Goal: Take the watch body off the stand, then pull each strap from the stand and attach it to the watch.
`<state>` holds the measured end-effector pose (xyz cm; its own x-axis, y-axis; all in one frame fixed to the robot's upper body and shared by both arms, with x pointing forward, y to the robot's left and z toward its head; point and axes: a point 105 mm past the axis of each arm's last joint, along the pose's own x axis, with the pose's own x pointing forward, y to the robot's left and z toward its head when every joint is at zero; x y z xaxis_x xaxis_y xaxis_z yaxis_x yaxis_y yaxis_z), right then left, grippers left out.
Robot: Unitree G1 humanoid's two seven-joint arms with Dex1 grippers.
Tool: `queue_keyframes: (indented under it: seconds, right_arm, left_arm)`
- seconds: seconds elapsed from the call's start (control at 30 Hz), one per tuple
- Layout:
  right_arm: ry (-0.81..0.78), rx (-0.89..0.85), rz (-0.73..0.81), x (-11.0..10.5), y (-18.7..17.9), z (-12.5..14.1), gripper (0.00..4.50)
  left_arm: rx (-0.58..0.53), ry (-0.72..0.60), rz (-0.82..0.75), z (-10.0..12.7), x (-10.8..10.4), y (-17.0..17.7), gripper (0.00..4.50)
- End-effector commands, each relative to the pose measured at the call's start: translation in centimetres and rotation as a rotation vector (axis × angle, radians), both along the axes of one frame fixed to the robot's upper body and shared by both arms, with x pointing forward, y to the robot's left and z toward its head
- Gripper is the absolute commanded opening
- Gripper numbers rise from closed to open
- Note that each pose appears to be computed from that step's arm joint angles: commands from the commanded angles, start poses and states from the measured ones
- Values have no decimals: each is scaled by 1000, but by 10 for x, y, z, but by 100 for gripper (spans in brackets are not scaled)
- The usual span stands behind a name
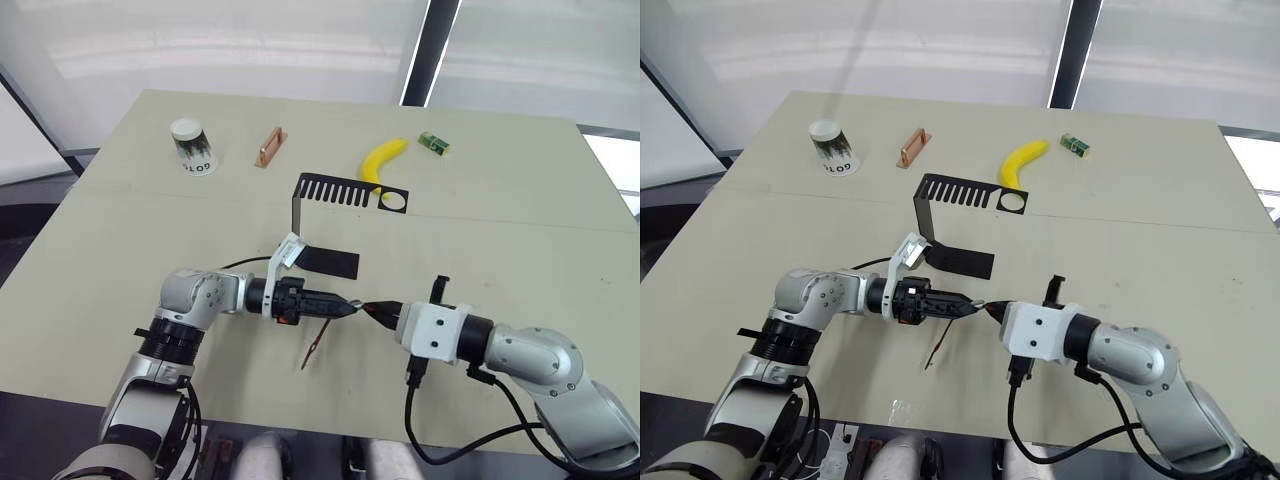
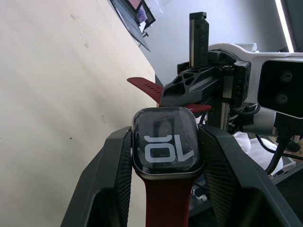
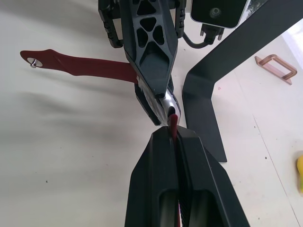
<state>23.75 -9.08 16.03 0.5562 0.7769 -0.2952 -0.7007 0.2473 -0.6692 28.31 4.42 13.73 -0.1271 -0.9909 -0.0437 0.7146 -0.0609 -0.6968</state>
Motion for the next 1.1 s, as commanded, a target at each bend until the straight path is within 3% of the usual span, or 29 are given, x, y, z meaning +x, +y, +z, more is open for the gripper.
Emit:
queue_keyframes:
  seconds: [0.03,1.1]
  right_arm:
    - [-37,23,49,-4,11,8,0]
    - [-26,-4,51,-2,12,4,0]
  left_arm:
    - [-52,-30,-102,13,-14,-17,162]
    - [1,-51,-100,7,-15,-22,162]
